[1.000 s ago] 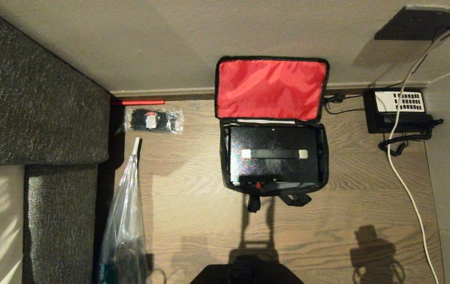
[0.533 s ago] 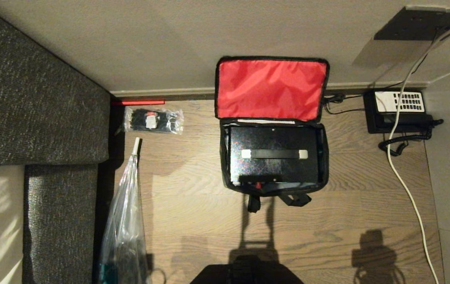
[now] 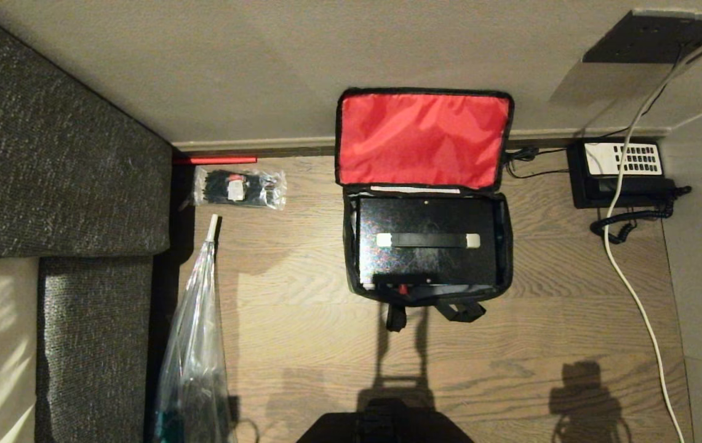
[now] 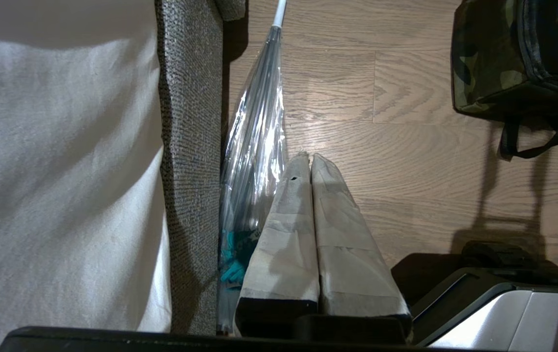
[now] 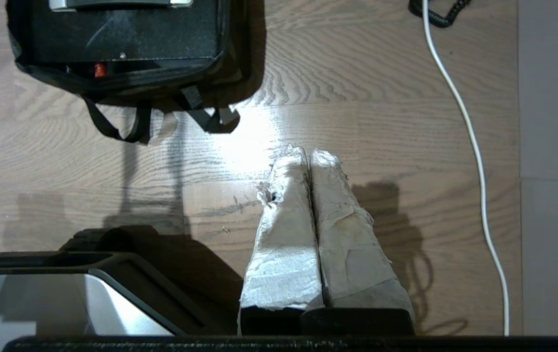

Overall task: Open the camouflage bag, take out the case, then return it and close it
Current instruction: Grip the handle

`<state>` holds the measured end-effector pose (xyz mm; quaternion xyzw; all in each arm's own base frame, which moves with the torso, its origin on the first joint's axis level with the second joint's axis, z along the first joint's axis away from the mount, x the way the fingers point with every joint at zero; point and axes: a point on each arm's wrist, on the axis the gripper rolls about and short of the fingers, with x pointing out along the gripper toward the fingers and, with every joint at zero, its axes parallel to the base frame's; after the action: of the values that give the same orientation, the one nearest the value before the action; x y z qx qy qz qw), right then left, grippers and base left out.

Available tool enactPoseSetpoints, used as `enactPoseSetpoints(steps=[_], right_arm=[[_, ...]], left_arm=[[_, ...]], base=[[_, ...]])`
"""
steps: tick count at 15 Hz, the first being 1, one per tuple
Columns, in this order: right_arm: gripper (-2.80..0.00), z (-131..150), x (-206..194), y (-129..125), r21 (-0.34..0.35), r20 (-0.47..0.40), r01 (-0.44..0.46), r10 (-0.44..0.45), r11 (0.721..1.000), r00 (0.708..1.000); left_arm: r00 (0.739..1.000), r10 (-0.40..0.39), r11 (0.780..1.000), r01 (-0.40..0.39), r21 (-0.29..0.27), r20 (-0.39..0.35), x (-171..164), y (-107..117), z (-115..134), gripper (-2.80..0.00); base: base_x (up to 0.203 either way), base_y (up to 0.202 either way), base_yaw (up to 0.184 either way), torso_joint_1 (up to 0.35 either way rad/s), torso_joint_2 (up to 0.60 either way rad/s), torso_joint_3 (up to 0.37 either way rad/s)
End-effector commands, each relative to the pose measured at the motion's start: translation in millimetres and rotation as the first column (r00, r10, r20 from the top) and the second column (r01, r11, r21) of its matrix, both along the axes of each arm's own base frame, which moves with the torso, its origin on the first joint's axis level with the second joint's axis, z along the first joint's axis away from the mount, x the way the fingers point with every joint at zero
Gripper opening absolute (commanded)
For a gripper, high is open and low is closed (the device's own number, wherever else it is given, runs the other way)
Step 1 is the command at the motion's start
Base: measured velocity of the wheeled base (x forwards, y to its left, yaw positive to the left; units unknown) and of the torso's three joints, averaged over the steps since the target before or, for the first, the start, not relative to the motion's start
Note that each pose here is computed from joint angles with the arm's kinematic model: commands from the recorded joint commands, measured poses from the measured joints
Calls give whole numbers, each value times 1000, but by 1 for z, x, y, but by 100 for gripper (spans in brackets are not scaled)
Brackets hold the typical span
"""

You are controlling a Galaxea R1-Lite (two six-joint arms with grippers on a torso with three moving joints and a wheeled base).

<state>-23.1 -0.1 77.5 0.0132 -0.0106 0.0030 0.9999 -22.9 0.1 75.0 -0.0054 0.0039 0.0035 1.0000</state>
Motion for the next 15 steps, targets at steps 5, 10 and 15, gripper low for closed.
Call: enactPoseSetpoints(steps=[5, 10, 15], right_arm=[[-280, -3, -2, 0, 14, 18, 8, -9, 1000, 1000], [-280, -3, -2, 0, 14, 18, 8, -9, 1000, 1000], [-280, -3, -2, 0, 14, 18, 8, -9, 1000, 1000]], left_arm=[[1000, 0, 1000, 0, 0, 0, 0, 0, 0, -280], [1000, 1, 1000, -1, 2, 0, 0, 0, 0, -280], [1000, 1, 1000, -1, 0, 0, 0, 0, 0, -280]], base=[[0, 0, 0, 0, 0, 0], [0, 0, 0, 0, 0, 0], [0, 0, 0, 0, 0, 0]])
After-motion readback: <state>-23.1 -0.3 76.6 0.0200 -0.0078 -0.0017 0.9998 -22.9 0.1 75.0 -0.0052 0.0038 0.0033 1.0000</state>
